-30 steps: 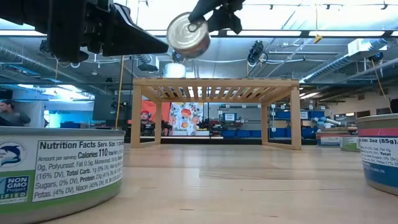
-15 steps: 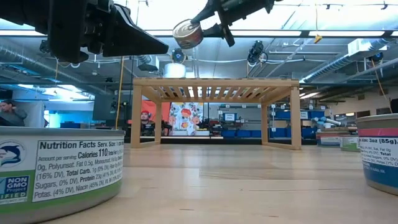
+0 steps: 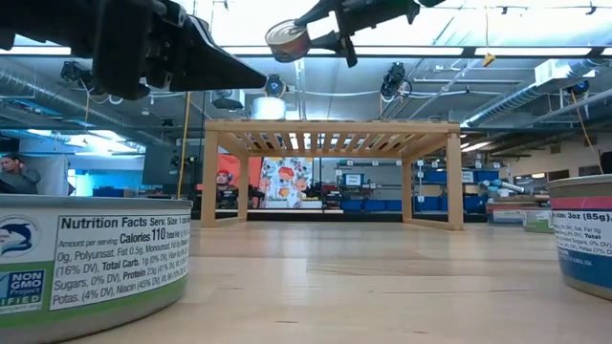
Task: Stack canned seafood by type on shelf
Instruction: Stack the blue pink tuna can on top of the blue pink tuna can on the shelf
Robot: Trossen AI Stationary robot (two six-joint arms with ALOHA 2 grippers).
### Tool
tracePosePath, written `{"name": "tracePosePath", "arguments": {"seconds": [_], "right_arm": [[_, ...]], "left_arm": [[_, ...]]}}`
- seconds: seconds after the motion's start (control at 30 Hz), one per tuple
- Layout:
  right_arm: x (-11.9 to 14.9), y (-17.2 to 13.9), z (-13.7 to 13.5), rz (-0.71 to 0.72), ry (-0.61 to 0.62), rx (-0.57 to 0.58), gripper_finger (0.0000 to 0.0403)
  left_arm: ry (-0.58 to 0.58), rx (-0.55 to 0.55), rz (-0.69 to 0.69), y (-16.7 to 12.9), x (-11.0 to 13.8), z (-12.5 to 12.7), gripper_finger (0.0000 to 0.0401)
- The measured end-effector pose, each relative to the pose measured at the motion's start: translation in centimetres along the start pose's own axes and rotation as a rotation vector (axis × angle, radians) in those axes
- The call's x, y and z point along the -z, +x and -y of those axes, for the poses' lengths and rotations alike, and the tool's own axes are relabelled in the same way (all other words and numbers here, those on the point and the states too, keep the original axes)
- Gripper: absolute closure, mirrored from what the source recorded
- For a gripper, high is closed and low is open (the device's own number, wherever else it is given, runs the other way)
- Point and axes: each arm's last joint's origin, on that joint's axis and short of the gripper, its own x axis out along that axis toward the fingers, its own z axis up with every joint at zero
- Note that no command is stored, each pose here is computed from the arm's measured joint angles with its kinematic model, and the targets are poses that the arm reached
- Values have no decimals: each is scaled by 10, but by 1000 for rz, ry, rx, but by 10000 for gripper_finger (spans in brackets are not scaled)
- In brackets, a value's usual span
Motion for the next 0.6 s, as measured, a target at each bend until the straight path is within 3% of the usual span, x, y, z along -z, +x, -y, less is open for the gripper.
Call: {"name": "tracePosePath", "arguments": {"seconds": [0.33,0.6], "right_arm": [[15,7,-27,-16,-99,-46,201],[18,20,-57,-47,-206,-4,201]], "left_arm": [[-5,-4,3,1,0,-1,392],[-3,-4,6,1,-1,-1,392]]}}
